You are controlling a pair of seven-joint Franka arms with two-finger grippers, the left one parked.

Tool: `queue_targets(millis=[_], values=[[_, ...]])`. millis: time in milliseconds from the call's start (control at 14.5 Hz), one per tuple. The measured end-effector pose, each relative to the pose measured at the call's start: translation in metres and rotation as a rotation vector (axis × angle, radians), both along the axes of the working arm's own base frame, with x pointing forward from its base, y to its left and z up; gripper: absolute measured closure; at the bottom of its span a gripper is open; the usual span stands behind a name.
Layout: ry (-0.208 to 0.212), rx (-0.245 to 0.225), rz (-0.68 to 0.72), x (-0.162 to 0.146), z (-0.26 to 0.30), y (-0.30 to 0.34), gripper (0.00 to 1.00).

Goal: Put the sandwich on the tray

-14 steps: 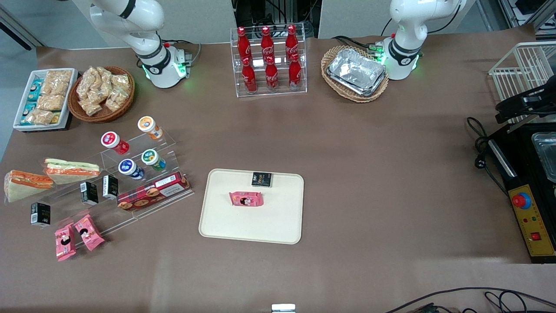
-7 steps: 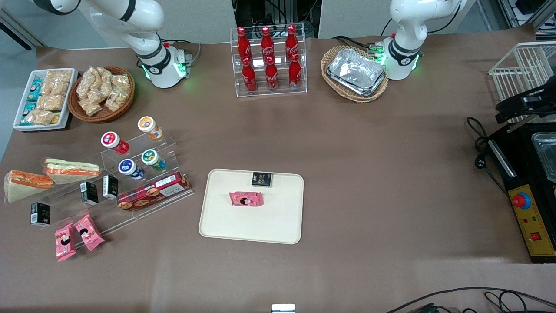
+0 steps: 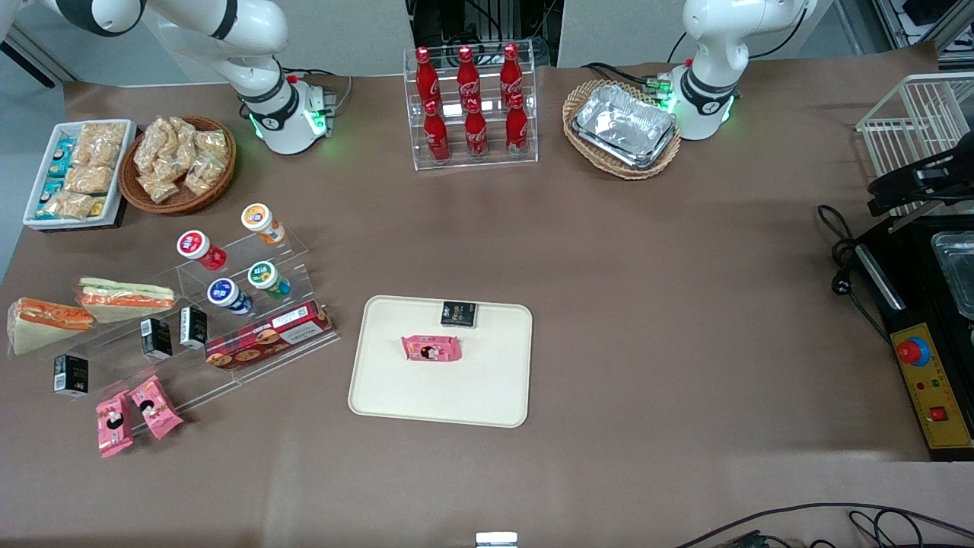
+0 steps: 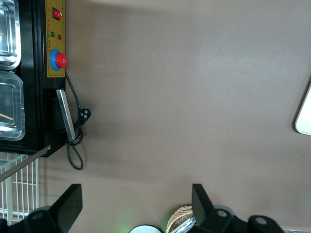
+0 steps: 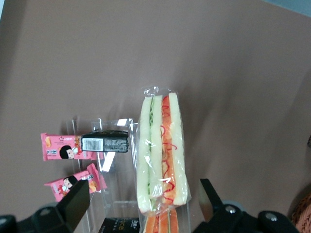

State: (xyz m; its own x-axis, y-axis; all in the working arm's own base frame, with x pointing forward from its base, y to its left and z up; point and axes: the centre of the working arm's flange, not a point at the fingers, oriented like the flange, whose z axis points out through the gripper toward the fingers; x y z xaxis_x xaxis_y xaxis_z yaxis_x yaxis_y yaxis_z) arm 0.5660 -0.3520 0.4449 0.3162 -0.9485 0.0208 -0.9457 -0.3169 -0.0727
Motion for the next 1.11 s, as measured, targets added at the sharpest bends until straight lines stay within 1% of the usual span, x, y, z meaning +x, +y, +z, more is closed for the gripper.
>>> queue_targets(millis=[208,484,830,969,1107], values=[[0.005,0.011,0.025,-0.008,-0.020,-0.004,0.00],[0.002,-0.008,0.045,-0.015,-0.044,-0.009,0.00],[-0.008,-0.023,0.046,-0.015,-0.048,-0.011,0.00],[-0.005,-0.005,0.038,-0.018,-0.055,-0.009,0.00],[-0.021,0.029,0.018,-0.020,-0.062,-0.007,0.00]])
